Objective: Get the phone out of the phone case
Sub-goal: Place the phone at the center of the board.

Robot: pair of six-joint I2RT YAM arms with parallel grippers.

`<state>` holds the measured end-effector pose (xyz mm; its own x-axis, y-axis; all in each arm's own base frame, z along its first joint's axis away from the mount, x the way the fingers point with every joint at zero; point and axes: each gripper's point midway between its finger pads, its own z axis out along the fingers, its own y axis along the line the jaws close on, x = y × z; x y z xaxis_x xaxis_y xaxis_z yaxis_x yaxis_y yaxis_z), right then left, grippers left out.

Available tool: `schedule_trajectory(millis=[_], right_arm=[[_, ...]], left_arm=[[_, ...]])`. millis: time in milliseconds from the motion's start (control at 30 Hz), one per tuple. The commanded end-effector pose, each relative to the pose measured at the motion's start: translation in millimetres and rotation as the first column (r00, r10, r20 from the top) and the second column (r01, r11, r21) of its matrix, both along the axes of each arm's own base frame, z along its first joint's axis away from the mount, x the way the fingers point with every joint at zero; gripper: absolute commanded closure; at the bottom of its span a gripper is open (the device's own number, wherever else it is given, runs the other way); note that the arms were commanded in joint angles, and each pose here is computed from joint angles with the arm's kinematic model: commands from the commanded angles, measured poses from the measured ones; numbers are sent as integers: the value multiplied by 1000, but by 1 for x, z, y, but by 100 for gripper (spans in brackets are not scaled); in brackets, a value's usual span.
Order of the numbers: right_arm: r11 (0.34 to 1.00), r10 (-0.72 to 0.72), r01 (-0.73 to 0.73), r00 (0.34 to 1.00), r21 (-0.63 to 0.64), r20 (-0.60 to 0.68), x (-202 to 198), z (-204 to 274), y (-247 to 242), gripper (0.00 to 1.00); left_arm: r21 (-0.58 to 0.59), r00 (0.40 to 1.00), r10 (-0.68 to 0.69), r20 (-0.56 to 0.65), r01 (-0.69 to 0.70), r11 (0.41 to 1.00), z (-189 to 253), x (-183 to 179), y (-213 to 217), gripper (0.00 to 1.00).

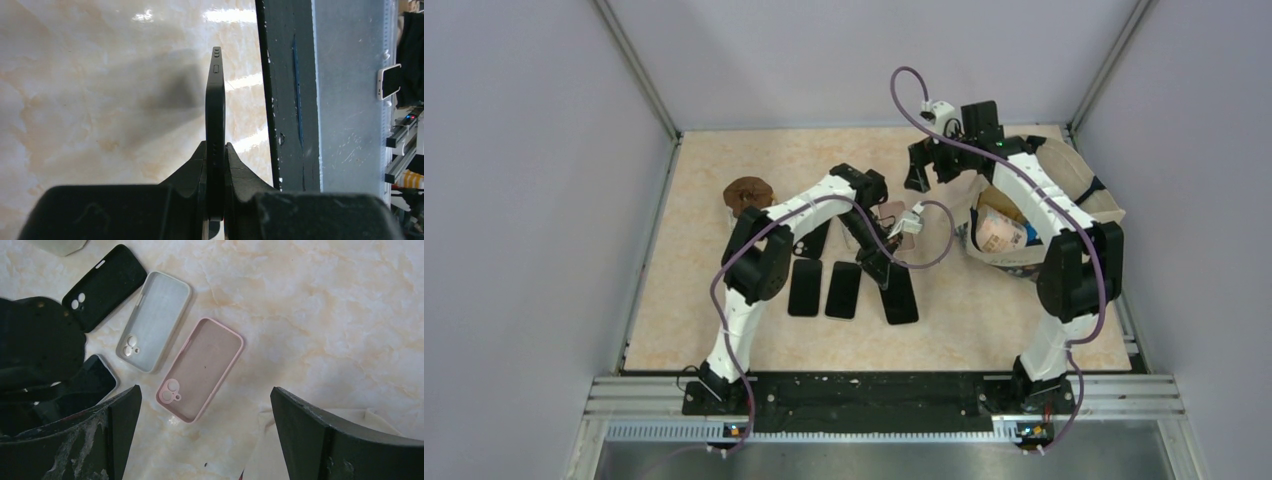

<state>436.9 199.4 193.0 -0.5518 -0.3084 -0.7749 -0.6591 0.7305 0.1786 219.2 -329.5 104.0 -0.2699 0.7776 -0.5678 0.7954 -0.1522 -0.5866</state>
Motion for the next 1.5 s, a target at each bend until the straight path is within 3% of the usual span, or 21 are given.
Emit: schedule_trajectory(millis=[0, 467, 633, 1033, 1467], right_arm=[[1000, -7, 5, 997, 23, 73, -4, 33, -4, 1], [999, 6, -9, 998, 51, 62, -11, 32, 0, 1], [999, 12, -15, 999, 51, 52, -15, 27, 0, 1], [999, 17, -19, 997, 35, 69, -25, 32, -5, 1], [999, 16, -18, 997, 27, 73, -40, 41, -11, 1]], left_arm=[[-58, 993, 41, -109, -48, 997, 17, 9, -8, 100], [66, 990, 93, -110, -86, 994, -28, 37, -5, 100], [117, 990, 137, -46, -130, 985, -46, 61, -2, 82], [179, 982, 172, 77, -183, 967, -81, 93, -2, 59], [208, 973, 191, 132, -216, 954, -93, 99, 2, 44]])
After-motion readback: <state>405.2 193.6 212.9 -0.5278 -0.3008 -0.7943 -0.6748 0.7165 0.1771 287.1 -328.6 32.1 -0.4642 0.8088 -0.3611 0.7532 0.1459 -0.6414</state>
